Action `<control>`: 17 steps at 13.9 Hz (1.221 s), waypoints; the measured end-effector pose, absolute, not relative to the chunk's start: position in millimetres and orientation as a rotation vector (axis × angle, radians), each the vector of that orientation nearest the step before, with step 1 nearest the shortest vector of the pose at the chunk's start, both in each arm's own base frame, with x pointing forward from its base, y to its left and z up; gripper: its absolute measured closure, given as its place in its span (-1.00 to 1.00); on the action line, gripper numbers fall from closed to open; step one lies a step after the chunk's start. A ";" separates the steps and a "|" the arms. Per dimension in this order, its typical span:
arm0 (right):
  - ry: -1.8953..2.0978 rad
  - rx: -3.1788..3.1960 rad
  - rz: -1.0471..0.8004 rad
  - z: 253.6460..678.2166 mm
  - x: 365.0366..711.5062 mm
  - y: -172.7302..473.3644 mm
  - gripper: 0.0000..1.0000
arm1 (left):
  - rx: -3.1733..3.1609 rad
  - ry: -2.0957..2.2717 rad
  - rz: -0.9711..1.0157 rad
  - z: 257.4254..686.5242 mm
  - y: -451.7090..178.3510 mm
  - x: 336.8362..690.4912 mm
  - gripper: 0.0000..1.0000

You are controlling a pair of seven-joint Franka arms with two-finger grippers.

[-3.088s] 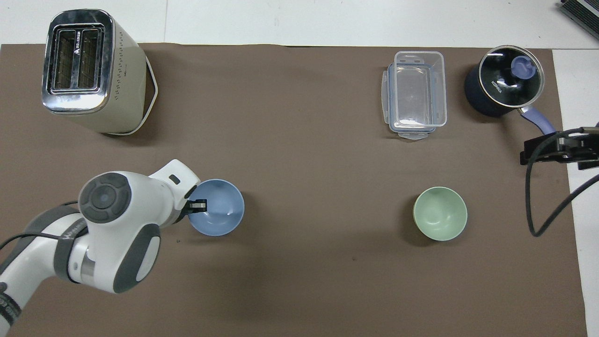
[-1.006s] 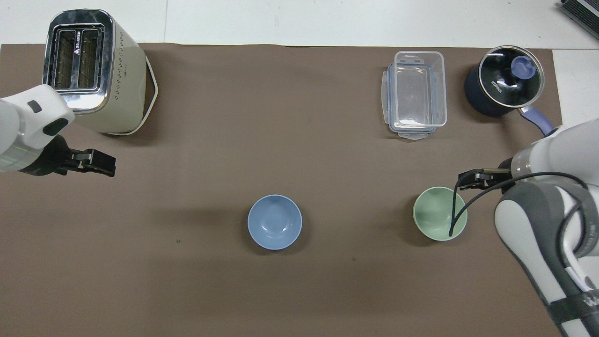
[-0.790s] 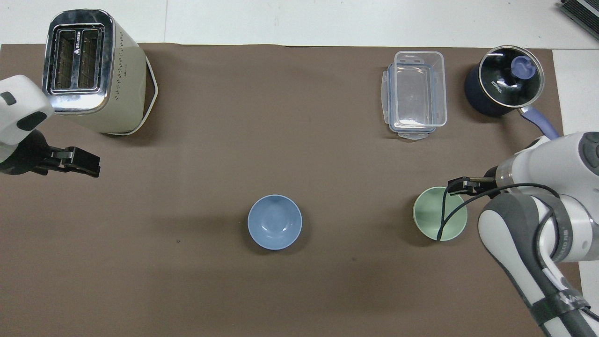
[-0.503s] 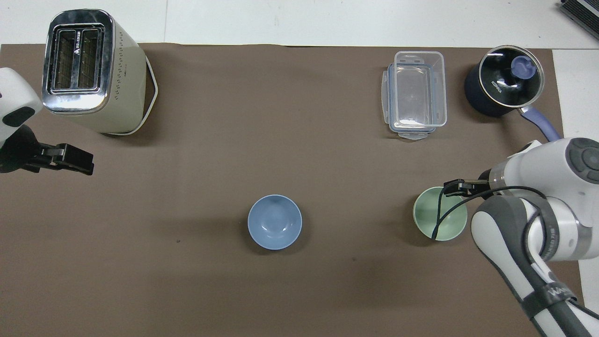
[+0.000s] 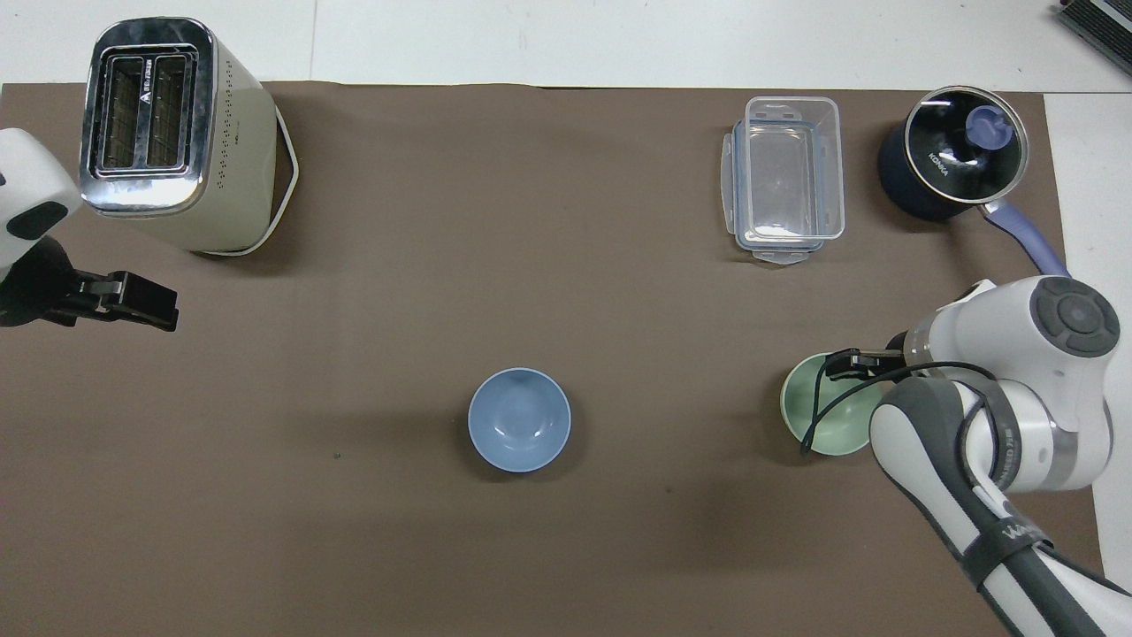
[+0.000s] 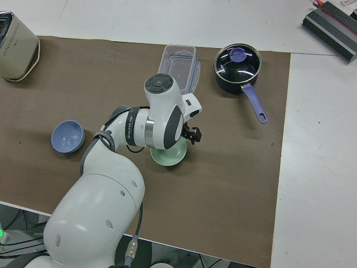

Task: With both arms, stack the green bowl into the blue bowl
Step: 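Grasp the rim of the green bowl with the right gripper and lift, then carry the green bowl over the blue bowl with the right gripper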

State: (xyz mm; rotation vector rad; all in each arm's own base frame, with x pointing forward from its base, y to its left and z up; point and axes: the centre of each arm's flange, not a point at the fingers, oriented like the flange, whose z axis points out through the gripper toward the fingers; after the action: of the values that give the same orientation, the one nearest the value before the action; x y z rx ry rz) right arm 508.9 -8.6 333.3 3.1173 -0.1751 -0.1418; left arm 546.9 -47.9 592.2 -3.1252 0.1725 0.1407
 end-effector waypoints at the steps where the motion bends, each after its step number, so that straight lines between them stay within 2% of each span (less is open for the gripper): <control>1: -0.185 3.116 -0.154 329.8 507.3 -11.9 -1.00 | -3.125 0.172 0.141 592.2 -47.9 546.9 -1.00; 3: -0.203 3.114 -0.173 324.6 503.2 -17.6 -0.95 | -3.125 0.172 0.141 592.2 -47.9 546.9 -1.00; 5: -0.201 3.113 -0.187 321.0 500.3 -17.9 -0.49 | -3.125 0.172 0.141 592.2 -47.9 546.9 -1.00; 6: -0.196 3.114 -0.192 319.8 499.1 -17.9 -0.34 | -3.125 0.172 0.141 592.2 -47.9 546.9 -1.00; 7: -0.181 3.115 -0.197 318.8 497.9 -17.9 -0.32 | -3.125 0.172 0.141 592.2 -47.9 546.9 -1.00; 12: -0.140 3.119 -0.194 320.7 496.4 -16.2 0.83 | -3.125 0.172 0.141 592.2 -47.9 546.9 -1.00; 17: -0.083 3.125 -0.071 358.2 503.4 -0.1 0.89 | -3.125 0.172 0.141 592.2 -47.9 546.9 -1.00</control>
State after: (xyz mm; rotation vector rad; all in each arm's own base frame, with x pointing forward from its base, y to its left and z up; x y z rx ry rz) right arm 503.4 -0.1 358.2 3.1246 -0.0832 -0.0707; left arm 546.9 -47.9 592.2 -3.1252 0.1725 0.1408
